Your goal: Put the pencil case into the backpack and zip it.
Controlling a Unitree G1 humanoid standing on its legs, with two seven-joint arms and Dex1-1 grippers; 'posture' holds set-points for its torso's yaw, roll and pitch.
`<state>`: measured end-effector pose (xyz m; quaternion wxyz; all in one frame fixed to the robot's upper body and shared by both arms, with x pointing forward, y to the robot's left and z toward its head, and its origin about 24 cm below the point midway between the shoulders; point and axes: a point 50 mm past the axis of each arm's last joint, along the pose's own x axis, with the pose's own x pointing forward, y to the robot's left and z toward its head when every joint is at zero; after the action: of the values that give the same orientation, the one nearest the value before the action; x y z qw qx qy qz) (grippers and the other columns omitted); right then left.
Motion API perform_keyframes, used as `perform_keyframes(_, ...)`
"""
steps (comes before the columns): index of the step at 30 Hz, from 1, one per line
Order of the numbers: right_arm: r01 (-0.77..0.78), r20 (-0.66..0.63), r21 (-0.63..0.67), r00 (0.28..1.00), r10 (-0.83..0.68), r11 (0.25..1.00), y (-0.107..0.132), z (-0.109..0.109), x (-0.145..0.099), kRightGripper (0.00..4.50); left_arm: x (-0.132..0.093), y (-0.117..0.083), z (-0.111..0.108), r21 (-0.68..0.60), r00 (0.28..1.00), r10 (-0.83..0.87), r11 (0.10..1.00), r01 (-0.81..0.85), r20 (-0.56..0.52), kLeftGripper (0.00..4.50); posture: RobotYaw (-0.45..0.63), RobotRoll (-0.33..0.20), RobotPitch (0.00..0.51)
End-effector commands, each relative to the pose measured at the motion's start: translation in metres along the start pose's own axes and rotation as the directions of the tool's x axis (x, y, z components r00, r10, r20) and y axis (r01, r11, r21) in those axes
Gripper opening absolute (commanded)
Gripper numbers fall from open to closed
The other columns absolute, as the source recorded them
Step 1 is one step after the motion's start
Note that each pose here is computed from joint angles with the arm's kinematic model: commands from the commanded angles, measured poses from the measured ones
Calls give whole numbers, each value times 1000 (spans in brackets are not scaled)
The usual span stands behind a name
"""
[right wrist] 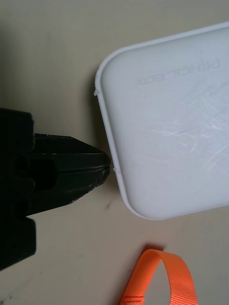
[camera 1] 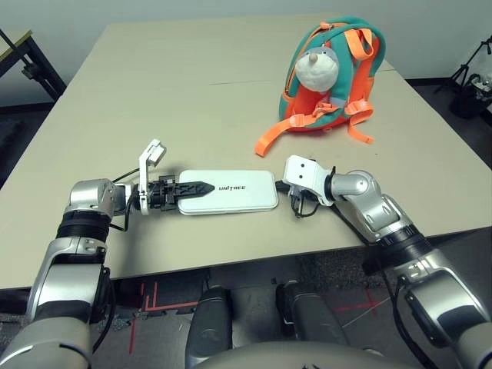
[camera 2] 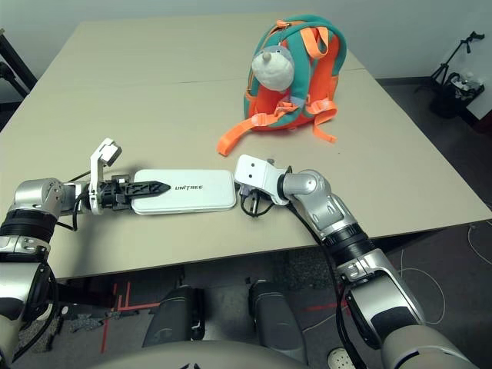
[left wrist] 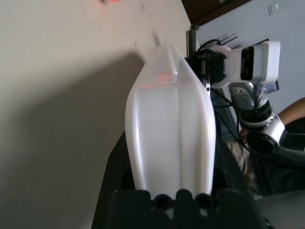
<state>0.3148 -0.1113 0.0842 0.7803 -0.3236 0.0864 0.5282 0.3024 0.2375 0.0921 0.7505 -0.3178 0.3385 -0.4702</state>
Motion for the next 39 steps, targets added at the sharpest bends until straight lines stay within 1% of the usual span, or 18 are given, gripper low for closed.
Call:
perform_keyframes(1,121,-20,61,993,-120,991,-17,-11,-13,641,-15,12,12,78,975,195,976,-204,105,1346,-42,0,86)
perform_keyframes(2,170,-17,100,985,-169,980,-24,-12,-17,960,-16,9,16,96,973,186,975,-200,139,1346,-39,0,87)
perform_keyframes(3,198,-14,127,980,-198,972,-27,-13,-20,1371,-16,7,18,106,972,175,975,-193,158,1346,-39,0,87)
perform_keyframes(6,355,15,273,928,-373,894,-48,-13,-32,2534,-18,-5,29,167,960,128,971,-172,248,1346,-37,0,89)
perform_keyframes(8,400,20,331,902,-430,855,-54,-13,-38,3288,-18,-12,34,191,951,102,968,-162,291,1328,-34,0,88)
perform_keyframes(11,458,23,440,854,-520,772,-65,-16,-55,4444,-23,-30,44,247,937,56,958,-148,345,1308,-32,0,88)
perform_keyframes(14,498,13,496,815,-580,711,-72,-20,-71,4500,-31,-37,46,286,916,90,934,-213,390,1308,-36,0,88)
perform_keyframes(19,572,-25,521,752,-659,633,-85,-26,-90,4500,-45,-44,46,302,873,126,907,-294,472,1307,-33,0,85)
perform_keyframes(22,636,-75,514,702,-708,576,-94,-32,-98,4500,-50,-46,43,301,864,138,901,-313,484,1307,-24,0,82)
perform_keyframes(26,672,-103,515,665,-739,533,-101,-34,-104,4500,-52,-49,39,303,861,137,899,-315,489,1307,-14,0,78)
perform_keyframes(30,693,-97,513,633,-768,506,-113,-32,-108,4500,-55,-51,39,301,850,142,895,-329,507,1307,-7,0,68)
perform_keyframes(34,724,-89,494,593,-800,482,-126,-29,-105,4500,-56,-51,41,302,841,142,891,-338,522,1307,-12,0,57)
perform_keyframes(39,719,-75,497,594,-801,486,-135,-24,-96,4500,-53,-50,44,305,840,132,893,-332,527,1307,-20,0,54)
